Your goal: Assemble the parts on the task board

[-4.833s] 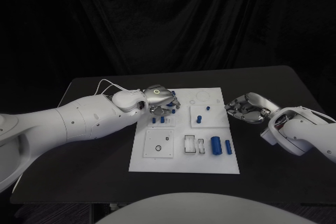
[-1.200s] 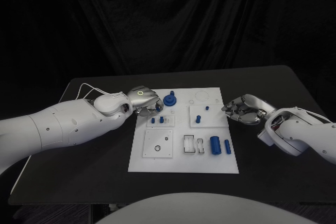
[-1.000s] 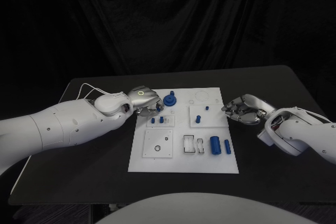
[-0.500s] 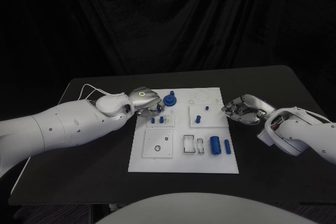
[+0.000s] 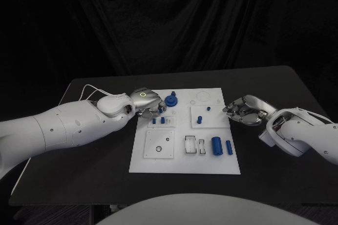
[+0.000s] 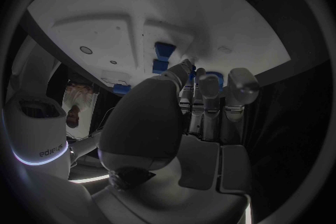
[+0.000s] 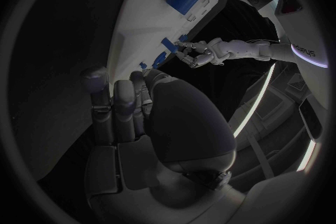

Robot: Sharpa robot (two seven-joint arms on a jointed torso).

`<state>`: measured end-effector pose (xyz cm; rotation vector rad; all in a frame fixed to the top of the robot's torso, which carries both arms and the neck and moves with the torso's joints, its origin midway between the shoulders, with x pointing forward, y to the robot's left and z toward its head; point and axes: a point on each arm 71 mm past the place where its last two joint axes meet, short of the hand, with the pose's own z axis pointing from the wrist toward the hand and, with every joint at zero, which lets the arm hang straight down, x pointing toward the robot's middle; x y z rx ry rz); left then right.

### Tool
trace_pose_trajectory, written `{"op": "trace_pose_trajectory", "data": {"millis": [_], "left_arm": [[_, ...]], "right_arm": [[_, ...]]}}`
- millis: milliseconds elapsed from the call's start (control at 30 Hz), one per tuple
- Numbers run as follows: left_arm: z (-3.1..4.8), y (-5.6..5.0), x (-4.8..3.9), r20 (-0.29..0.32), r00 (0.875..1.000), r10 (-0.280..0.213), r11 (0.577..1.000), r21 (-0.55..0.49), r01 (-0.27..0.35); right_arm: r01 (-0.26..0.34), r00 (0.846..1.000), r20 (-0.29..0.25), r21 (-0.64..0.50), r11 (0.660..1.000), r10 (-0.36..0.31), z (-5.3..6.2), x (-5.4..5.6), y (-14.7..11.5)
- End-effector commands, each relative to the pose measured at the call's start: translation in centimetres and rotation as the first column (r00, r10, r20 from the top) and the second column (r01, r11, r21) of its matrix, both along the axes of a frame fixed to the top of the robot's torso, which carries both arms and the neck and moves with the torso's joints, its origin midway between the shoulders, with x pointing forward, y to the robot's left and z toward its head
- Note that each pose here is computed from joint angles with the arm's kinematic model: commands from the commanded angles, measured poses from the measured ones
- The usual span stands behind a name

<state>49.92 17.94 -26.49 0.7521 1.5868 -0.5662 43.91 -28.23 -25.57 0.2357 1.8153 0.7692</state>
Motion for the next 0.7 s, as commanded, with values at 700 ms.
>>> {"op": "trace_pose_trajectory", "data": {"millis": [700], "left_arm": [[1.06, 5.3, 1.02, 0.169, 0.973, 0.158, 0.986, -0.087, -0.145]], "right_arm": [[0.012, 1.000, -0.002, 0.004, 1.000, -0.012, 0.2, -0.7, -0.5]]}}
